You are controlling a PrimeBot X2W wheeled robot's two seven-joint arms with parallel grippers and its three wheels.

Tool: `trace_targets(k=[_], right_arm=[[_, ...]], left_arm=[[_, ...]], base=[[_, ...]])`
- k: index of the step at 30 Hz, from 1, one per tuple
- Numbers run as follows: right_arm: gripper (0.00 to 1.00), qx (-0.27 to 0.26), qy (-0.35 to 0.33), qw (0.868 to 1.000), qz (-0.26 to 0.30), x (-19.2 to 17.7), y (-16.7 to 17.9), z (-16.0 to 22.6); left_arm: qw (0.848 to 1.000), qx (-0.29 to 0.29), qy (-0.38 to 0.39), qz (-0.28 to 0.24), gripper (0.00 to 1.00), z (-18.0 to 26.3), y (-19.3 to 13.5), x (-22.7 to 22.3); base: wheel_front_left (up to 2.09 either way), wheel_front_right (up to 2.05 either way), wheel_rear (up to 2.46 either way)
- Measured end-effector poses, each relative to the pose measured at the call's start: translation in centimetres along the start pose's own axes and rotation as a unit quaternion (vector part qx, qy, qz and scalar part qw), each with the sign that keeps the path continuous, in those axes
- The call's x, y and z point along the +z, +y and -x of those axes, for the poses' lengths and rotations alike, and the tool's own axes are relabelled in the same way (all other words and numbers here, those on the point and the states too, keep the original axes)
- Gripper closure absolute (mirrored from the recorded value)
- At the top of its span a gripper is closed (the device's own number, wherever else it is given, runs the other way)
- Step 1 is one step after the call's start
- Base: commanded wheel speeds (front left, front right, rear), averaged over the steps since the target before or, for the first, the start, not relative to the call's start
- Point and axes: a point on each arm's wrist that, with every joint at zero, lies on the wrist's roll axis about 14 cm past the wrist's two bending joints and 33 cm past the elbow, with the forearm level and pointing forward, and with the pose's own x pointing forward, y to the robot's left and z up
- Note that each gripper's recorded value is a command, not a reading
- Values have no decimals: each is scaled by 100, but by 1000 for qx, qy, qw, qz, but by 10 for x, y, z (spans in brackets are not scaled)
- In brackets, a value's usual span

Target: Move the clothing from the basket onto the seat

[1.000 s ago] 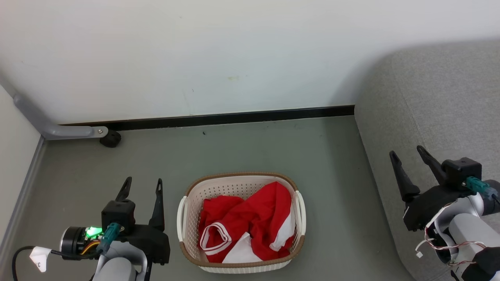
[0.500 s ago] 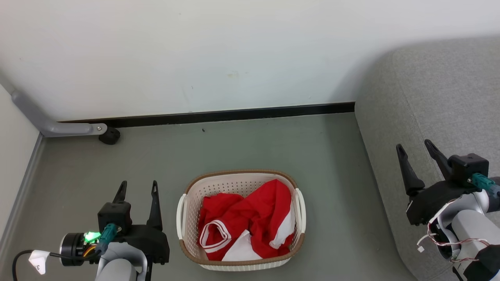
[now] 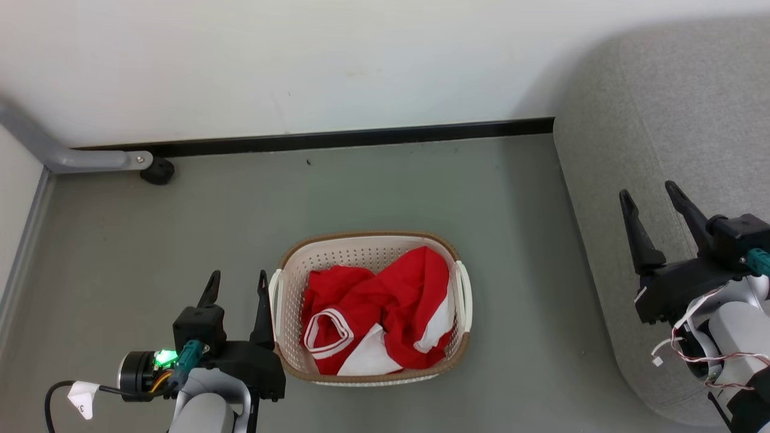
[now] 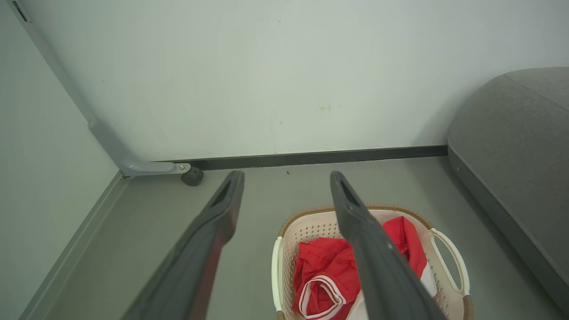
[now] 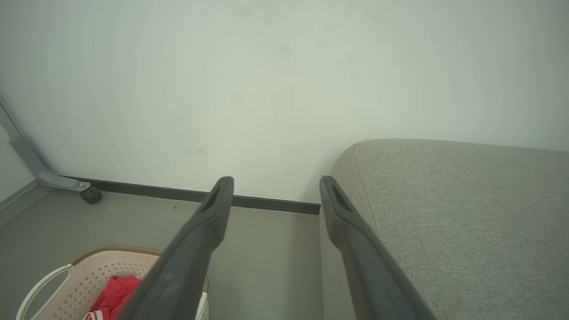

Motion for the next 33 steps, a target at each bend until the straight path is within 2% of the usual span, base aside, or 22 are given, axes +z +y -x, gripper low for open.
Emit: trace_targets(k=[15,27,33], right_arm=[[0,20,-22,1000,2,-4,3,-41],[0,45,-44,998,5,-11,7,-77],[0,45,-52,998,-16,-23,10,-94]], left_arm=[[999,-14,49,15,0,-34,-18,-40],[992,-59,105,30,0,-69,-47,-88],[987,-77,133,49,0,-94,-58,-115]], base=[[0,0,0],[0,0,0],[0,0,0]])
